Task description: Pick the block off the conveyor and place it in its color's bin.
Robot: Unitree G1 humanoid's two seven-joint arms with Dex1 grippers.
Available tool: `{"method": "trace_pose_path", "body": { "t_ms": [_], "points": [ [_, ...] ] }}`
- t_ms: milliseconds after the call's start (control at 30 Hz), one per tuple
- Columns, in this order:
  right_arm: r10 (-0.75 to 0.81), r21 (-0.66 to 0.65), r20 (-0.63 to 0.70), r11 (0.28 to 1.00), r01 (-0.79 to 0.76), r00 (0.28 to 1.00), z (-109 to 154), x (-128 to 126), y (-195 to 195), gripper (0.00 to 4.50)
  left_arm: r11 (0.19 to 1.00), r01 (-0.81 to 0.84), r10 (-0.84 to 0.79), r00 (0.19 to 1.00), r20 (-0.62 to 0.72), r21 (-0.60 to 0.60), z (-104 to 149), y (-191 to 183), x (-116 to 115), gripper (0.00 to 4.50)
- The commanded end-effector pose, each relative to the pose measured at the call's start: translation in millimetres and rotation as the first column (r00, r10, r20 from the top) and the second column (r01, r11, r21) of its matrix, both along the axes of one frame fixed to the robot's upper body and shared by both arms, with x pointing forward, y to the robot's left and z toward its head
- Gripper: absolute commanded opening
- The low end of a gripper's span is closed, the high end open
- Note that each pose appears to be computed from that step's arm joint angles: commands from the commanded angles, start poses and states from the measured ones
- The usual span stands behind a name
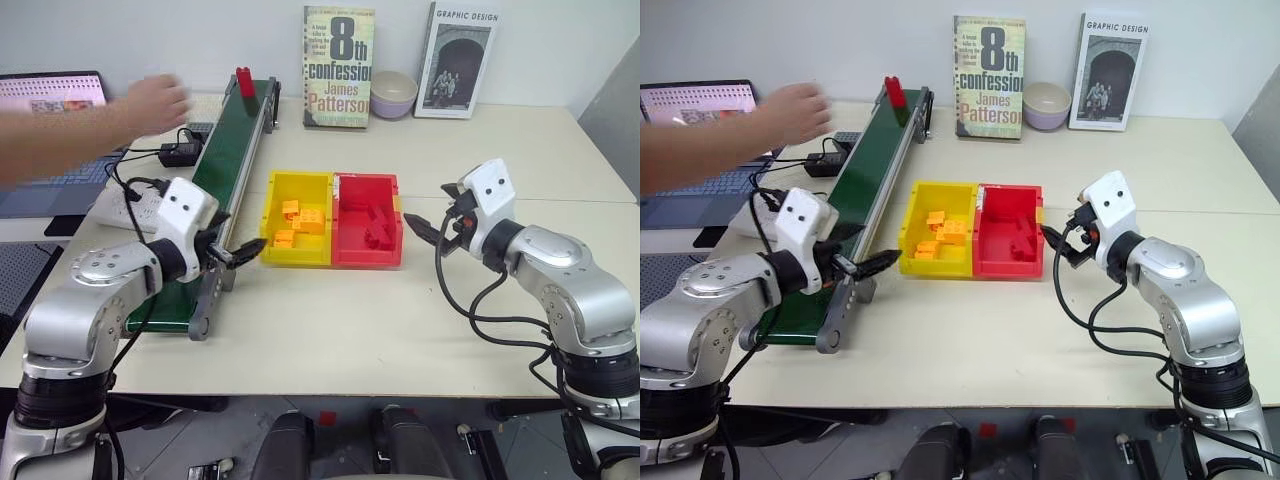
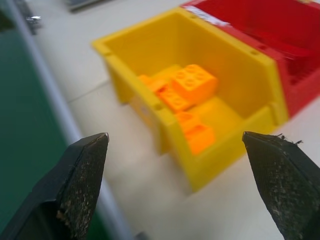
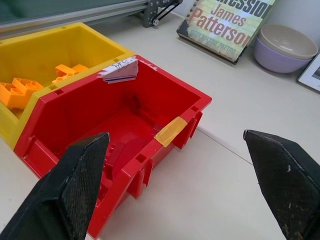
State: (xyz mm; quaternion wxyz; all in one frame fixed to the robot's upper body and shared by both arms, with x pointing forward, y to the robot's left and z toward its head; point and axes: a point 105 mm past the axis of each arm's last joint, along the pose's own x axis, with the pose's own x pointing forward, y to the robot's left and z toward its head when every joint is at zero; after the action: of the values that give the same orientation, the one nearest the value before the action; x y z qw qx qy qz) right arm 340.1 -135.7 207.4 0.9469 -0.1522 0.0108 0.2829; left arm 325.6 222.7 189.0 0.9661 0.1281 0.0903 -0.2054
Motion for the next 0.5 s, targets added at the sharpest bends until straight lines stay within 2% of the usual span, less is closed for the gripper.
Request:
{"method": "trace_pose_path", "body": {
  "t_ms": [33, 267, 500],
  "points": [
    [-0.004, 0.057, 0.092, 0.998, -0.001, 0.996, 26, -10, -2, 4.50, 0.973, -0.210, 0.218, 0.971, 0.095, -0.095, 14, 29, 0, 4.46],
    [0.050, 0.072, 0.107, 0.996, -0.058, 0.993, 29, -19, 3, 4.50, 0.932, -0.319, 0.343, 0.930, 0.133, -0.171, 14, 39, -4, 4.46],
    [0.162, 0.071, 0.121, 0.983, -0.171, 0.979, 33, -29, 9, 4.50, 0.920, -0.340, 0.371, 0.917, 0.145, -0.196, 14, 37, -4, 4.46]
  ]
}}
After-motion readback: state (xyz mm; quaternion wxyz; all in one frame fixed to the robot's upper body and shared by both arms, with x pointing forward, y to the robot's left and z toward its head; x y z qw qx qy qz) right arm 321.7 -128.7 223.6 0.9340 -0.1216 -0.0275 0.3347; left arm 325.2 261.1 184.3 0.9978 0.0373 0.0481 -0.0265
